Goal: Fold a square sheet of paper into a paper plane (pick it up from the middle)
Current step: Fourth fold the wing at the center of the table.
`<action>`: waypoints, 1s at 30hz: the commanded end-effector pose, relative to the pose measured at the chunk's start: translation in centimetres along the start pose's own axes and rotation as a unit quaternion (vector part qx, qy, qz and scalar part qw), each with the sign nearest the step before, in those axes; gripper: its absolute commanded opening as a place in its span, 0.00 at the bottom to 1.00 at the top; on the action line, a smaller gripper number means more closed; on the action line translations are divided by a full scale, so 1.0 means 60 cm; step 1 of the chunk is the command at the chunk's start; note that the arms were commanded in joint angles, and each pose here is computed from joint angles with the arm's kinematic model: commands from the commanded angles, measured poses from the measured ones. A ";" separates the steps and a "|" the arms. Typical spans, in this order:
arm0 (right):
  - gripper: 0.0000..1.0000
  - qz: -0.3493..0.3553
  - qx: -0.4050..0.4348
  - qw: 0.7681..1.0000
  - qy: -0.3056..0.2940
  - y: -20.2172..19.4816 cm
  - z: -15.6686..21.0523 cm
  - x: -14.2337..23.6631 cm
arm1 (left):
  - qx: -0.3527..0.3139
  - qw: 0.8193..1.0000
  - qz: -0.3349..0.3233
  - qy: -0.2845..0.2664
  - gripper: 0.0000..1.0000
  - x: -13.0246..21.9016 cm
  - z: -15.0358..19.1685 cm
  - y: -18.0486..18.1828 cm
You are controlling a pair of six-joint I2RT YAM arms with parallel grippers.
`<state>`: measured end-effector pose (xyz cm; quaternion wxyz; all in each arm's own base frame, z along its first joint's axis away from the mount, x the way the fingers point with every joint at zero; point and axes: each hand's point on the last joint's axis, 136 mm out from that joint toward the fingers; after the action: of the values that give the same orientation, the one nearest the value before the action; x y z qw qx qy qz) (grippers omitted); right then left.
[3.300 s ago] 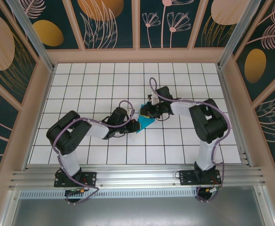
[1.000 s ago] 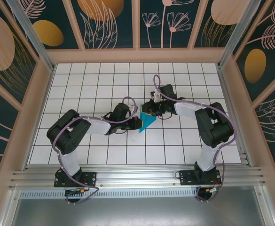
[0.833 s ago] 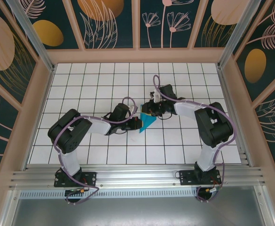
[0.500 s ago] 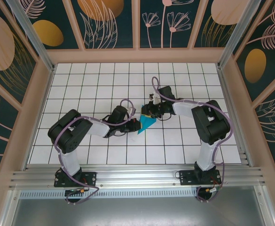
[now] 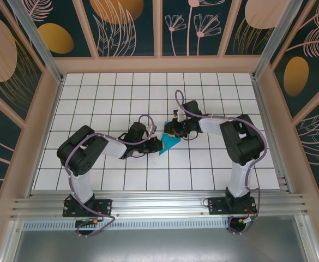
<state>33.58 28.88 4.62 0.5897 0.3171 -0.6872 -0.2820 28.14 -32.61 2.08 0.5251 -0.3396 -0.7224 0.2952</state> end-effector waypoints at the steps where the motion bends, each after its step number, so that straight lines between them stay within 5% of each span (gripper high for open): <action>1: 0.26 0.001 0.009 1.000 -0.018 0.003 -0.024 0.000 | 0.009 1.000 0.009 0.016 0.00 -0.008 0.001 -0.002; 30: 0.27 -0.008 0.005 1.000 -0.017 0.002 -0.027 -0.006 | 0.057 0.997 0.032 0.052 0.00 -0.015 -0.003 0.001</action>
<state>34.26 28.87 4.84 0.5804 0.3189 -0.6918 -0.2880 28.33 -33.20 2.07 0.5619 -0.3505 -0.6743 0.3265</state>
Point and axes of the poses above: each hand's point on the last joint's axis, 136 mm out from that joint toward the fingers, its own x axis back along the fingers, its own y axis along the line the jaws close on, z = x × y, and after that the axes turned 1 degree about x, right-handed
